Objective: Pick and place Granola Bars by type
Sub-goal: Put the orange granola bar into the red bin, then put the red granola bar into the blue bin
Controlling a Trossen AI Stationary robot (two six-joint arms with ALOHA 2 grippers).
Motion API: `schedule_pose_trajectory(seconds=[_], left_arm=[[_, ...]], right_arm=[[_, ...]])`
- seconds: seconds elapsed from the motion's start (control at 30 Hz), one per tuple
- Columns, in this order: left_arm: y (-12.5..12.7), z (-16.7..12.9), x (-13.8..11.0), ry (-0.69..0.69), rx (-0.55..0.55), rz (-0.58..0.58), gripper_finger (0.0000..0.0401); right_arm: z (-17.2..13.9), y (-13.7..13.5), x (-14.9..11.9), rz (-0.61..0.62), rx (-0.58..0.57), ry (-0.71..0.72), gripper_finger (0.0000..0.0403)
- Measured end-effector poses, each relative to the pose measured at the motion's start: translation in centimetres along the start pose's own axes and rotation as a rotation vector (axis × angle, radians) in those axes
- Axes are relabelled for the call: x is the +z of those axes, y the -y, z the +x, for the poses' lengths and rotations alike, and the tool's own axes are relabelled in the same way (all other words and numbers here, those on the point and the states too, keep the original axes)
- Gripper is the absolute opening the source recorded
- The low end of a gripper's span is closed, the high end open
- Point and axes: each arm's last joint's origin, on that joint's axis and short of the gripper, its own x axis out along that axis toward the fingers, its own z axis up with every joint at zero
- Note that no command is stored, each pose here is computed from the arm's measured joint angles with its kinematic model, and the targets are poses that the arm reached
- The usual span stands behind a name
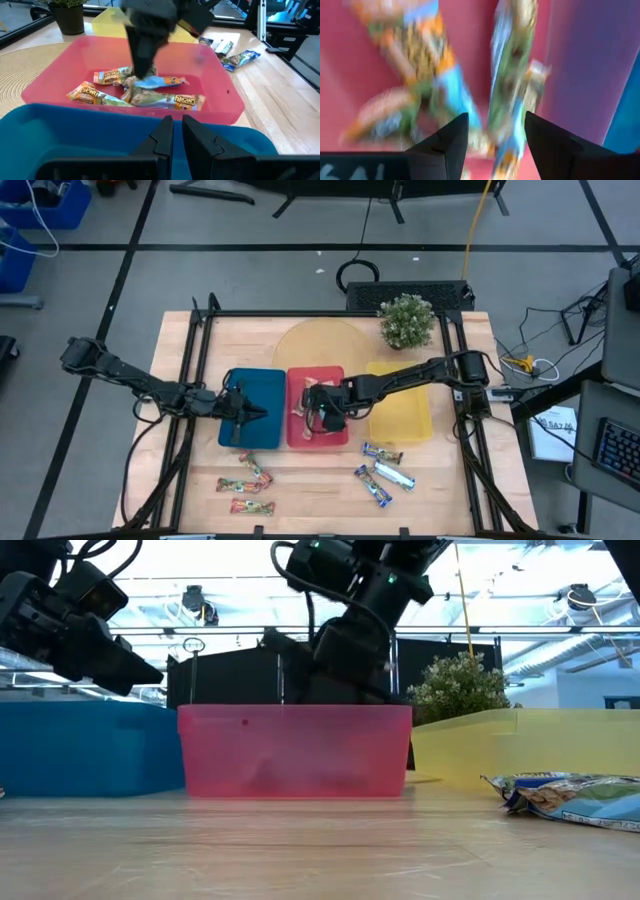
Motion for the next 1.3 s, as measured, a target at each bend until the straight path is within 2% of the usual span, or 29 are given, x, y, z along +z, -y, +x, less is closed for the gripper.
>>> schedule_pose_trajectory(seconds=[0.13, 0.2, 0.37, 0.47, 0.63, 0.7, 0.83, 1.0, 1.17, 1.3], left_arm=[[0.0, 0.0, -0.1, -0.007, 0.005, 0.003, 0.0047], [0.0, 0.0, -0.1, -0.013, 0.003, -0.012, 0.0047], [0.4, -0.1, -0.2, -0.009, -0.019, -0.016, 0.0047], [0.7, -0.2, -0.1, 0.003, -0.025, -0.016, 0.0047], [1.3, -0.4, -0.1, 0.006, -0.072, -0.005, 0.0047], [1.5, -0.5, 0.0, 0.024, -0.065, -0.003, 0.0047], [1.7, -0.5, 0.2, 0.056, -0.047, 0.004, 0.0047], [2.0, -0.7, 0.5, 0.095, -0.051, 0.028, 0.0047], [1.8, -0.7, 0.8, 0.128, 0.006, 0.064, 0.0047], [1.8, -0.8, 1.3, 0.177, 0.045, 0.121, 0.0047]], right_arm=[[-2.6, 0.8, -0.9, 0.137, -0.048, -0.031, 0.0176], [-4.4, 1.2, -1.8, 0.286, -0.058, 0.053, 0.0164], [-9.3, 1.5, -5.1, 0.774, -0.011, 0.294, 0.0133], [-11.4, 0.2, -6.4, 0.927, 0.033, 0.377, 0.0118], [-13.7, -4.3, -7.3, 0.999, 0.012, 0.513, 0.0075], [-14.0, -6.5, -7.2, 1.010, -0.048, 0.540, 0.0051], [-14.9, -10.1, -7.1, 1.058, -0.238, 0.563, 0.0007], [-16.6, -13.6, -7.0, 1.126, -0.296, 0.592, 0.0014], [-18.4, -15.3, -7.1, 1.188, -0.367, 0.657, 0.0003], [-18.5, -16.5, -7.0, 1.256, -0.453, 0.679, 0.0002]])
